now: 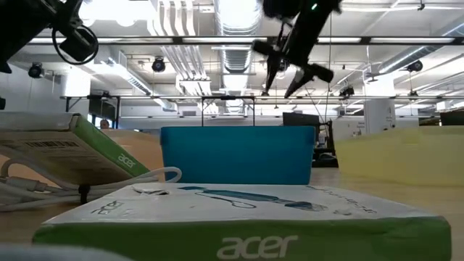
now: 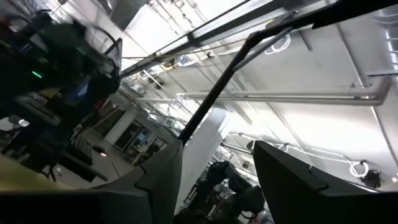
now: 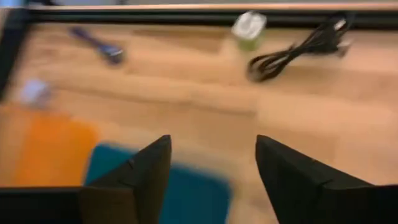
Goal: Pick and place items into bin
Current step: Put the black USB cable wire into the orange bin
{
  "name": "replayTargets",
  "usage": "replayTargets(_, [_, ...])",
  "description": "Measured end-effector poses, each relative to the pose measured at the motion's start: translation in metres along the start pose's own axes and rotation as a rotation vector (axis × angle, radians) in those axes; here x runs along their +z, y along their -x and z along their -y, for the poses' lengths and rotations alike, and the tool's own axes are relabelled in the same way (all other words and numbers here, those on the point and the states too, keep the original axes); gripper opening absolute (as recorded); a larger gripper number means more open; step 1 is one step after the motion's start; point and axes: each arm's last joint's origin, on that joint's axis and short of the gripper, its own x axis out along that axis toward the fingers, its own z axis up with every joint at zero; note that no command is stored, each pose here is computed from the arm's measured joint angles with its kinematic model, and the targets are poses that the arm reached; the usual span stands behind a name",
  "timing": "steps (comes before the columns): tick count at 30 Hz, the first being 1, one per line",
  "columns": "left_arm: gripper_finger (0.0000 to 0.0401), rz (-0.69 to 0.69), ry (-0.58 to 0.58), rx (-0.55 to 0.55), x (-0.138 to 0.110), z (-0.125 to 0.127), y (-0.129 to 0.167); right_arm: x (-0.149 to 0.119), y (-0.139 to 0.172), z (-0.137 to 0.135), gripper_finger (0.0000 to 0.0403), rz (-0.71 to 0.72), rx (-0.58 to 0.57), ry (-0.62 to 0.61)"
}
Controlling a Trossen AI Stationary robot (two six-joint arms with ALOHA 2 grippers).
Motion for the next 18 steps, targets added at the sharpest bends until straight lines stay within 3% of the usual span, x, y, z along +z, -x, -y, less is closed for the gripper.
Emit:
replayTargets(4, [0.0183,0.021,0.0,0.014,0.001,0.0,0.0,0.041,-0.056,0.027,0.0259,-0.2,-0.105,-0.082])
replayTargets(7, [0.0183,0.035,-0.003,0.006,0.002,0.001,0.0,0.057,-0.083,0.043,0.027,-0.329,-0.107,0.022])
replayTargets(9, [0.0183,0.032,-0.001,0.019,0.001,0.0,0.0,0.062,-0.087,0.042,0.027,-0.365,-0.044,0.257])
replayTargets(13, [0.0183,0.014,0.005,0.039,-0.001,-0.003,-0.002,0.057,-0.081,0.028,0.0261,-0.407,0.032,0.934])
replayTargets(15, [0.0183,0.004,0.008,0.052,-0.002,-0.005,-0.003,0.058,-0.079,0.021,0.0255,-0.358,-0.046,1.188])
replayTargets(18, [0.0183,0.016,0.011,0.088,-0.003,-0.008,-0.004,0.067,-0.086,0.019,0.0247,-0.31,-0.213,1.426])
